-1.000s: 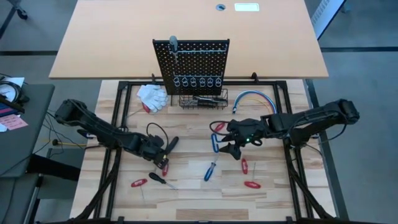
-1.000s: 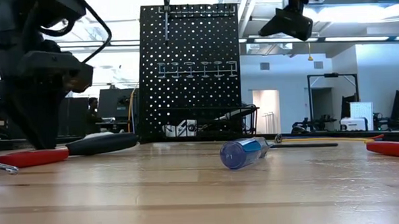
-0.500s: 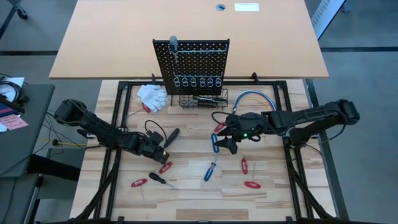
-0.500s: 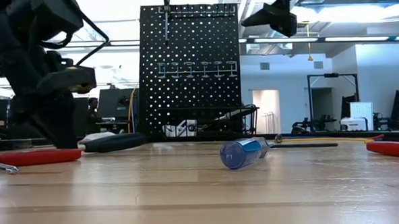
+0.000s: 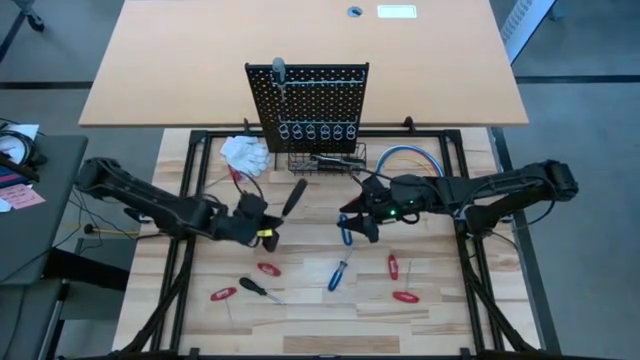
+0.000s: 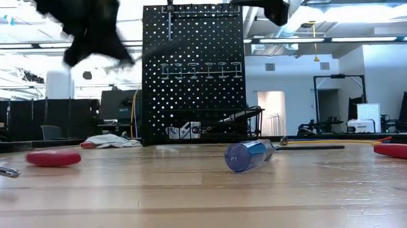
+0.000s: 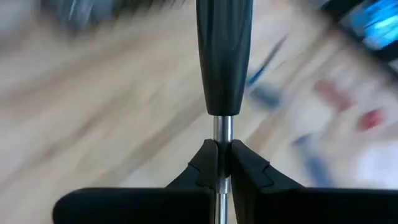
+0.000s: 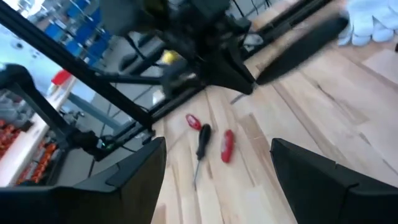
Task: Hang tools onto peg board
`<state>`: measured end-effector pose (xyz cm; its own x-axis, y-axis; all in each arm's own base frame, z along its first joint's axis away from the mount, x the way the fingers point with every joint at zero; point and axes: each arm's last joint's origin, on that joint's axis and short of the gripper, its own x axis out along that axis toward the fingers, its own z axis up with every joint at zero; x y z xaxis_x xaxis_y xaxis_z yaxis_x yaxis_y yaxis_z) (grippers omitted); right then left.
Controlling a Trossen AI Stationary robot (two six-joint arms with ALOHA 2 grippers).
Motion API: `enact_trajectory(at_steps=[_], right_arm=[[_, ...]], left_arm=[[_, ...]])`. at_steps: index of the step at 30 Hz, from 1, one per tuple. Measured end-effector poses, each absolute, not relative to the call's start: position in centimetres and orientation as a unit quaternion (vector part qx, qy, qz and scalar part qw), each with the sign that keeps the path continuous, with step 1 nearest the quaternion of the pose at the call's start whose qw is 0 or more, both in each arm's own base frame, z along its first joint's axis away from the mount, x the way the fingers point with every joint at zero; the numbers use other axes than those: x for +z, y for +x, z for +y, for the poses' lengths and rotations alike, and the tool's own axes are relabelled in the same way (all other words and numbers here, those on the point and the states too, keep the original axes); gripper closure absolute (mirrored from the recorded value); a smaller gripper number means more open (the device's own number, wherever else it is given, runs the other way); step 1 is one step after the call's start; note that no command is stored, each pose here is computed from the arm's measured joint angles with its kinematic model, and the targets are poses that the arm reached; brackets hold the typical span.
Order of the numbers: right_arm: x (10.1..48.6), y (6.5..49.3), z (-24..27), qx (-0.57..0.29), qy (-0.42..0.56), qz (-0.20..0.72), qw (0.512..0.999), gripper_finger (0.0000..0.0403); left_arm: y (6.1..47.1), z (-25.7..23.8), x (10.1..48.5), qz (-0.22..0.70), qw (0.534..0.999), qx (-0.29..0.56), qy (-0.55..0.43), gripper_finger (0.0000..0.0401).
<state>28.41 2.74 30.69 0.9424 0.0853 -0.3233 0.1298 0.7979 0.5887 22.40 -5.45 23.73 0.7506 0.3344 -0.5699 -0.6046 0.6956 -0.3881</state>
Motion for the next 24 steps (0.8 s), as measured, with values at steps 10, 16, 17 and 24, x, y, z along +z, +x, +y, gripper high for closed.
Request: enact_trajectory(at_steps=[10,16,17,24], right_arm=[[33.1,30.3,1.0,0.005,0.338,0.02,0.941,0.0108],[36.5,32.8,0.2,0.04,0.313,-0.029,0.949,0.0108],[37.1,33.2,0.2,0.044,0.302,-0.033,0.952,0.0108],[40.9,34.2,-0.3,0.044,0.253,-0.034,0.966,0.0122]], left_arm=[[24.7,-5.4,33.3,0.099,0.951,0.221,-0.193,0.0394],[26.5,-5.5,36.9,0.068,0.965,0.21,-0.143,0.0394],[26.7,-5.6,37.3,0.066,0.966,0.209,-0.135,0.0394],[27.2,-5.8,38.8,0.058,0.972,0.202,-0.108,0.0396]])
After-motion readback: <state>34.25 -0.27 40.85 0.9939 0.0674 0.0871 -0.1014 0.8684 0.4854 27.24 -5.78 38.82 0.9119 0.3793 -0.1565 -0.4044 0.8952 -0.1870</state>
